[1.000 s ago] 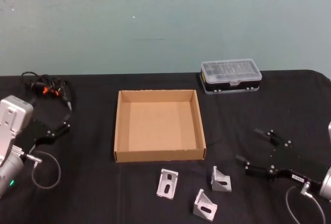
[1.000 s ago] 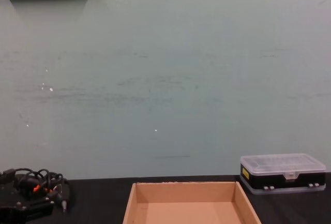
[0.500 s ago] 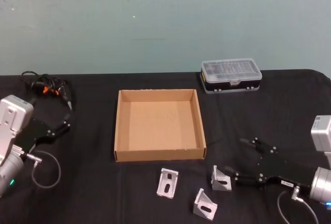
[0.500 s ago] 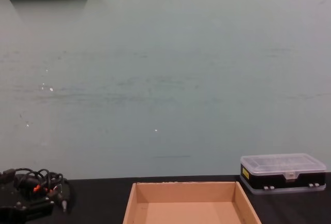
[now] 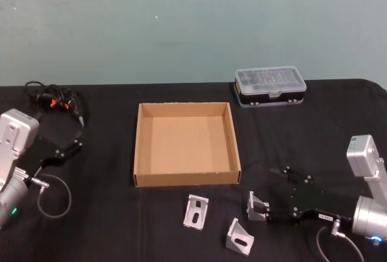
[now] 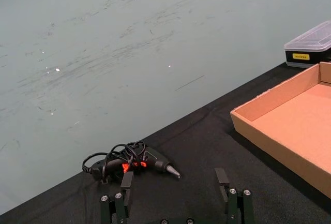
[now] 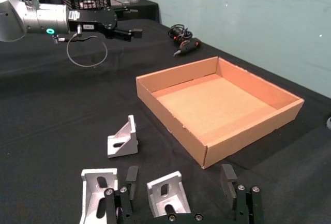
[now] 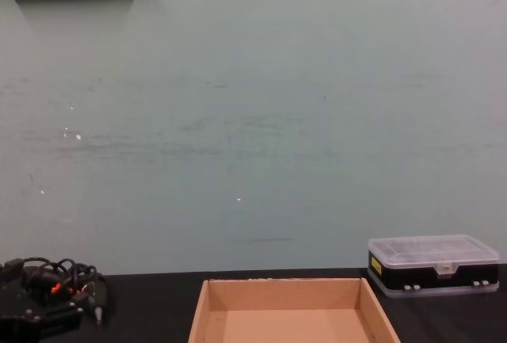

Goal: Use one hand to pick up the angle iron from the table and place it into the box.

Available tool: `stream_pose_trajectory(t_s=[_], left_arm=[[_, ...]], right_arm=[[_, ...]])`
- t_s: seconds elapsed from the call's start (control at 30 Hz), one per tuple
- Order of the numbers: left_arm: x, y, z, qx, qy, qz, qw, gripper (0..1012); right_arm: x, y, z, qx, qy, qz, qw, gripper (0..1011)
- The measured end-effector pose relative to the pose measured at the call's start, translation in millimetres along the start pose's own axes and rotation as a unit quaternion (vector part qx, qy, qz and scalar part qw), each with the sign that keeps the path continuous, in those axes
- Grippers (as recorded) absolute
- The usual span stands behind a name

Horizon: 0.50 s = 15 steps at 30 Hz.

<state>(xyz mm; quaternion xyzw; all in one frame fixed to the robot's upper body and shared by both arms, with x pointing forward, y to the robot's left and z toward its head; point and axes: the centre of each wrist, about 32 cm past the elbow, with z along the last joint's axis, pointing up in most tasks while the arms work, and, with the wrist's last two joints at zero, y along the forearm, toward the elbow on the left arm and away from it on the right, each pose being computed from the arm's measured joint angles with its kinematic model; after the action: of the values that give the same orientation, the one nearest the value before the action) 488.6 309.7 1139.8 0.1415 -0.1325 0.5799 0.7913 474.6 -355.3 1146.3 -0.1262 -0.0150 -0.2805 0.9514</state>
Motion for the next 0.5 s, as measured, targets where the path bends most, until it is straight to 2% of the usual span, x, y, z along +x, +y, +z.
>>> stream_pose_trajectory(t_s=[0.5], left_arm=[[0.0, 0.0, 0.0, 0.0, 0.0, 0.0, 1.0, 1000]], right_arm=[[-0.8, 11.7, -2.7, -0.019, 0.001, 0.012, 0.9997, 1004]])
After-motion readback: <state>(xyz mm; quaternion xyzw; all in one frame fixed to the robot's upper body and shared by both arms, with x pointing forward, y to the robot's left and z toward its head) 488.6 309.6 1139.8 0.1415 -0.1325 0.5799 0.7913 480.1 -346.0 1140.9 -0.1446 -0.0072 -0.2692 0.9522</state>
